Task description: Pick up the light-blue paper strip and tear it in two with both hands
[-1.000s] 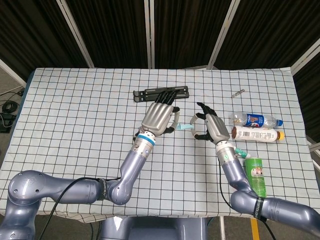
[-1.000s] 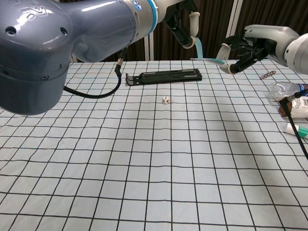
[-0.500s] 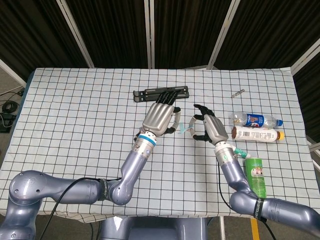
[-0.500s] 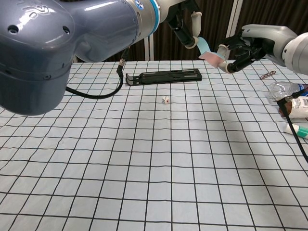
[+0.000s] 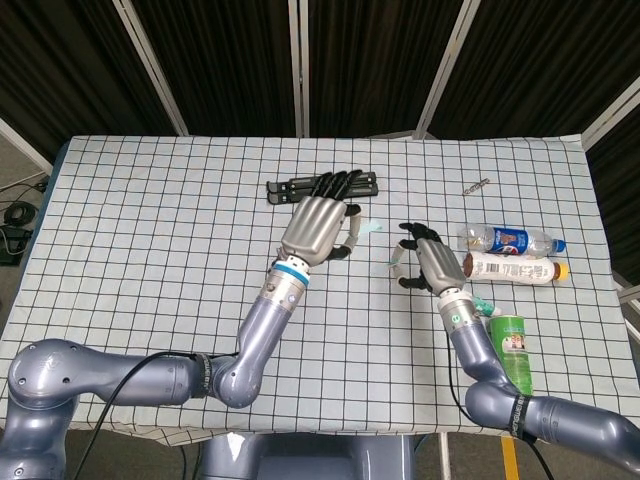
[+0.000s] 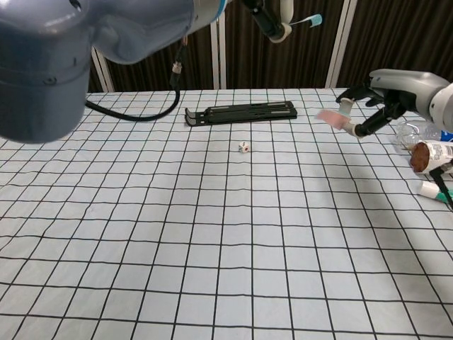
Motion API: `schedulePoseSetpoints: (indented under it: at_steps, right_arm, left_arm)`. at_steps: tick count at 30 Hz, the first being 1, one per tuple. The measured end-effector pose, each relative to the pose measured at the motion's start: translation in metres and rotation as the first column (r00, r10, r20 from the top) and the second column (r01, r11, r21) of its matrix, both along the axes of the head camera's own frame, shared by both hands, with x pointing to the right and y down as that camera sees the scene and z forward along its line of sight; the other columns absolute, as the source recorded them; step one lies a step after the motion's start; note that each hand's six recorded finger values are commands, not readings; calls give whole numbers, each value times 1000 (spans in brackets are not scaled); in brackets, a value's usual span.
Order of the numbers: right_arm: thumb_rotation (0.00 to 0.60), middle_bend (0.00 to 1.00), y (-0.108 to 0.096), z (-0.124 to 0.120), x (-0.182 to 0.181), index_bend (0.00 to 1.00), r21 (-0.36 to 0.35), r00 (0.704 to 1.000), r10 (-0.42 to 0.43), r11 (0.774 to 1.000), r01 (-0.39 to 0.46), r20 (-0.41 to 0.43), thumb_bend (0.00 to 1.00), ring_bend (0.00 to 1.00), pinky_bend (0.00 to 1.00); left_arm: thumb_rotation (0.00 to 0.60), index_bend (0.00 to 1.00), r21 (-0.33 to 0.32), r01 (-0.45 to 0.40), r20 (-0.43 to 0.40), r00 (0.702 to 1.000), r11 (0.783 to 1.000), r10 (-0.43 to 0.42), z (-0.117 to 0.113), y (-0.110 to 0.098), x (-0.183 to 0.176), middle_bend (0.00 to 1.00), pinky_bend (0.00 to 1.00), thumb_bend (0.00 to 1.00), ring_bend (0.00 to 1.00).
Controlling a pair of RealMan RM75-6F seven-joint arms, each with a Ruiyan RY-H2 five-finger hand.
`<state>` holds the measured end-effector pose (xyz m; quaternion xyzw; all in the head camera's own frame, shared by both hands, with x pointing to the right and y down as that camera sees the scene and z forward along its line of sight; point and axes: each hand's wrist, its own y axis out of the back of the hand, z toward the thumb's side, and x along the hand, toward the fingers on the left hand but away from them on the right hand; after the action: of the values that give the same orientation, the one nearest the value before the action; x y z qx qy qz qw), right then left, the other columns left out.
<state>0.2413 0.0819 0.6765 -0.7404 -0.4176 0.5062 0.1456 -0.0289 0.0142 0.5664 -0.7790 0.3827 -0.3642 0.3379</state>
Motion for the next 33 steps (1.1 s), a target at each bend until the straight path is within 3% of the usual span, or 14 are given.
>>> schedulePoseSetpoints:
  at_steps: [5,10,13,14,15,16,17,18,19,23,27,33]
  right_arm:
    - [600,112,7,8,11,774,-10,999,-4,1000,4,-40,425,0,0]
    - [600,112,8,8,14,768,-2,998,-11,1000,11,-56,423,0,0]
    - [600,110,8,6,18,686,11,998,-12,1000,13,-67,387,0,0]
    - [600,101,8,5,19,564,18,997,-14,1000,15,-72,311,0,0]
    - [600,85,8,5,21,394,23,997,-17,1000,19,-76,193,0,0]
    - [600,68,9,4,22,270,28,996,-21,999,23,-82,118,0,0]
    - [600,40,9,3,25,121,32,995,-26,999,29,-92,33,0,0]
    - [600,17,10,3,28,35,34,995,-28,999,31,-99,1,0,0]
    - [600,6,9,2,31,8,36,994,-27,999,31,-104,0,0,0]
    - [600,0,7,-5,40,0,74,990,-35,996,46,-135,0,0,0]
    - [600,0,6,-16,52,0,134,981,-65,987,90,-184,0,0,0]
    - [600,0,11,-37,84,0,230,962,-97,960,159,-256,0,0,0]
  left_arm:
    - [600,916,28,29,-6,1000,999,-29,-19,-13,-16,0,0,628,0]
    - [600,916,27,52,8,999,998,-53,-19,-17,-32,0,0,628,0]
    - [600,888,16,62,32,998,998,-63,-13,-17,-43,0,0,589,0]
    - [600,822,7,61,47,997,998,-61,-10,-15,-49,0,0,501,0]
    - [600,630,-1,57,61,996,998,-57,-7,-14,-53,0,0,315,0]
    - [600,366,-8,53,79,996,999,-53,-5,-13,-57,0,0,132,0]
    - [600,207,-18,48,107,993,999,-45,-2,-11,-63,0,0,40,0]
    - [600,50,-25,43,133,990,999,-39,0,-10,-68,0,0,0,0]
    - [600,1,-33,39,162,986,999,-33,3,-8,-75,0,0,0,0]
    - [600,0,-55,51,265,964,997,-34,12,-5,-112,0,0,0,0]
    - [600,0,-47,60,274,961,997,-45,16,0,-137,0,0,0,0]
    - [600,0,26,56,285,957,998,-61,15,14,-189,0,0,0,0]
